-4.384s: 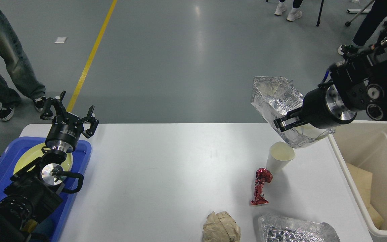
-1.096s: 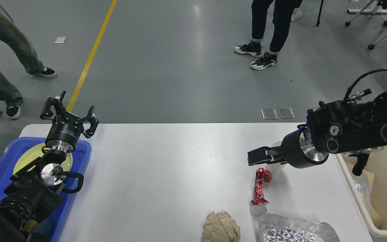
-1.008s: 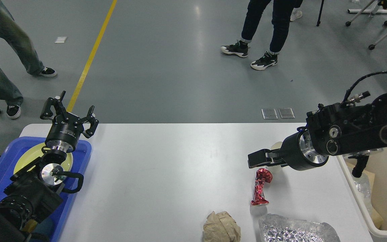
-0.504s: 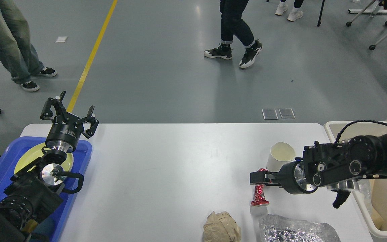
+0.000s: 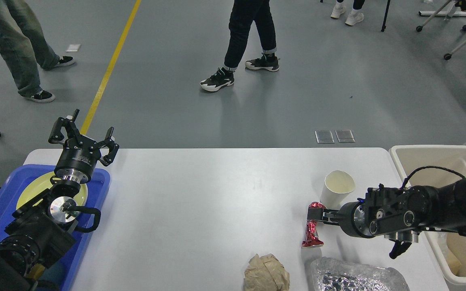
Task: Tidy desktop
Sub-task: 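Close the right gripper around the red can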
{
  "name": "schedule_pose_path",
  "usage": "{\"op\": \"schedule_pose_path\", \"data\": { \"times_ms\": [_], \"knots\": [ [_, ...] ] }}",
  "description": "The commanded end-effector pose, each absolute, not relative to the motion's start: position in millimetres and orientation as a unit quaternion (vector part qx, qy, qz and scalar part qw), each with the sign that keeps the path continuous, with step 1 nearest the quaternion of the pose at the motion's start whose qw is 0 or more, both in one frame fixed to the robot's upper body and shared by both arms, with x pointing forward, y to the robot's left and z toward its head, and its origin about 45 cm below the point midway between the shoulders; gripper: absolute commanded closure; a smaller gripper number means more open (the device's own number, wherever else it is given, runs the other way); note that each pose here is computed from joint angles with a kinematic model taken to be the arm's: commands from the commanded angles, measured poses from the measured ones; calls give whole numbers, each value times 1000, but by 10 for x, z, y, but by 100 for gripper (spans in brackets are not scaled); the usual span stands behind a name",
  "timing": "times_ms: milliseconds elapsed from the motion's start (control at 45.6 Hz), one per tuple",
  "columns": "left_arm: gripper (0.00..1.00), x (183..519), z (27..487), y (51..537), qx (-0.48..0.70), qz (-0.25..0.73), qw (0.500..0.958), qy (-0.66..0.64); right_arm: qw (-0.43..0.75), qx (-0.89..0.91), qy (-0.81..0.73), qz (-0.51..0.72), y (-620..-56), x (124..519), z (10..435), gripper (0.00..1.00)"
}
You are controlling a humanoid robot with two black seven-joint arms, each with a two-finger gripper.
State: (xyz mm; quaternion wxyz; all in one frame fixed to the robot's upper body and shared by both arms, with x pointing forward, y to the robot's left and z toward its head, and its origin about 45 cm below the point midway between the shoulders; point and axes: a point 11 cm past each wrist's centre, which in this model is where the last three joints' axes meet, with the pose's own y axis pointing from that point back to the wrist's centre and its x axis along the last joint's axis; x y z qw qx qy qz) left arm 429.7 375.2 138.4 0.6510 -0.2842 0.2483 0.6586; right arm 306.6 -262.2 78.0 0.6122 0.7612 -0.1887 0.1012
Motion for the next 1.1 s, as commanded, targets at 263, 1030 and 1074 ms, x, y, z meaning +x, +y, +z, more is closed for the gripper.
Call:
{"op": "schedule_pose_path", "data": {
  "times_ms": [263, 1030, 1074],
  "knots": [
    [4, 4298, 1385, 3751, -284, 659, 651, 248, 620, 753, -201, 98, -2700, 3043, 521, 31],
    [4, 4298, 1385, 3751, -284, 659, 651, 248, 619, 757, -177, 111, -2687, 2996, 567, 100],
    [4, 4298, 1385, 3751, -284, 659, 651, 248, 617, 758, -178, 110, -2699, 3001, 609, 100]
  ]
}}
